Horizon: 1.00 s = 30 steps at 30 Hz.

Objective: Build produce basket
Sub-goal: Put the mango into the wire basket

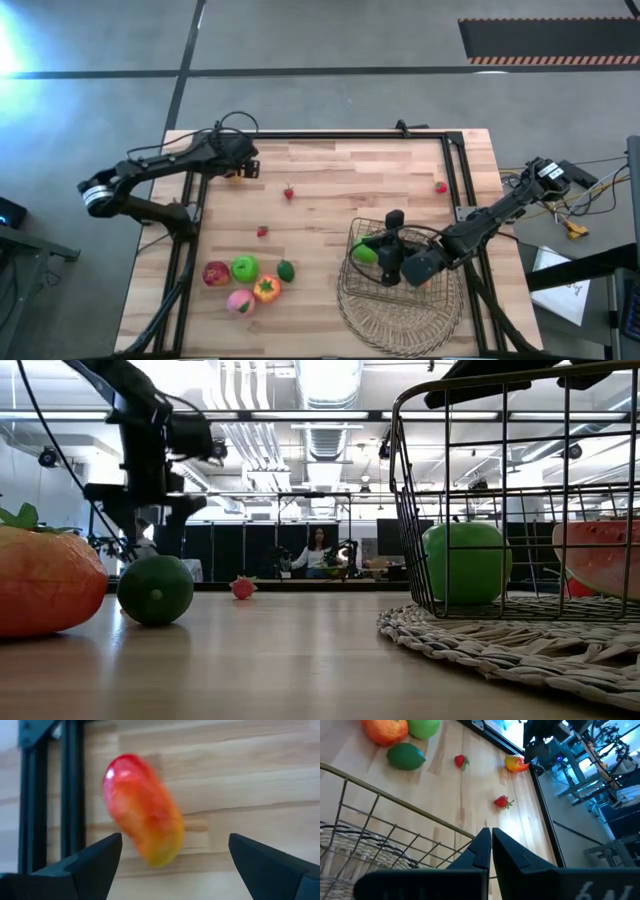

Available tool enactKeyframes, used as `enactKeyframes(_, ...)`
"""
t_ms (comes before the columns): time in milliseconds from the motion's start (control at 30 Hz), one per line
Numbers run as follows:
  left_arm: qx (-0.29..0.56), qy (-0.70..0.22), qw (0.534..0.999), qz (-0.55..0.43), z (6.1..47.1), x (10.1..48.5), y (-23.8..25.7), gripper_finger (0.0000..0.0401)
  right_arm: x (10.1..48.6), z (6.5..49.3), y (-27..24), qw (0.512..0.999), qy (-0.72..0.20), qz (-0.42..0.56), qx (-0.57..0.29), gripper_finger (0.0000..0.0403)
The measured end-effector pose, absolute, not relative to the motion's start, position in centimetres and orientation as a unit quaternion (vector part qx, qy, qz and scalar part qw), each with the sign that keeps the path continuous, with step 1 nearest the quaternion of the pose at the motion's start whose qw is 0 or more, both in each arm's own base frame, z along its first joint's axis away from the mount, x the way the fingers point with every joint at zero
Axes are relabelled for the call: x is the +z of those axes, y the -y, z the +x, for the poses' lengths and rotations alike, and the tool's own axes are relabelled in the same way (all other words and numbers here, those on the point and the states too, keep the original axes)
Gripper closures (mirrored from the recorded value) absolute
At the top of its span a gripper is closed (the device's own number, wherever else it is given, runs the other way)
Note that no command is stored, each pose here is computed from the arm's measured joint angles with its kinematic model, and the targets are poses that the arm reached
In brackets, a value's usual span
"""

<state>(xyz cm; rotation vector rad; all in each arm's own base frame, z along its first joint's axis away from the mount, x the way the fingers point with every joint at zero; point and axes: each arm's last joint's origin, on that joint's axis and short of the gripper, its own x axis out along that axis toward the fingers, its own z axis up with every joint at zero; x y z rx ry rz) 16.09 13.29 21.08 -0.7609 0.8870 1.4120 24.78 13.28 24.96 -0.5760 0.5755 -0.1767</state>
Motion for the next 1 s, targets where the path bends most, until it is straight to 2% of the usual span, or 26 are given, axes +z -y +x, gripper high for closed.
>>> enactKeyframes(133, 0.647, -0.376, 0.575, -0.33, 15.6, 19.8, -13.8, 0.0051, 24.9, 24.6, -13.6, 0.919, -0.276, -0.268, -0.083, 0.0394)
enactKeyframes(500, 0.66, -0.358, 0.567, -0.341, 16.4, 16.6, -16.0, 0.0051, 24.7, 23.6, -15.0, 0.926, -0.27, -0.256, -0.061, 0.0394)
enactKeyframes(800, 0.647, -0.396, 0.567, -0.322, 17.2, 14.4, -16.9, 0.0052, 24.6, 23.2, -15.7, 0.931, -0.266, -0.245, -0.053, 0.0394)
enactKeyframes(1000, 0.637, -0.405, 0.578, -0.309, 17.6, 13.8, -17.2, 0.0093, 24.4, 23.0, -15.7, 0.933, -0.267, -0.235, -0.055, 0.0394)
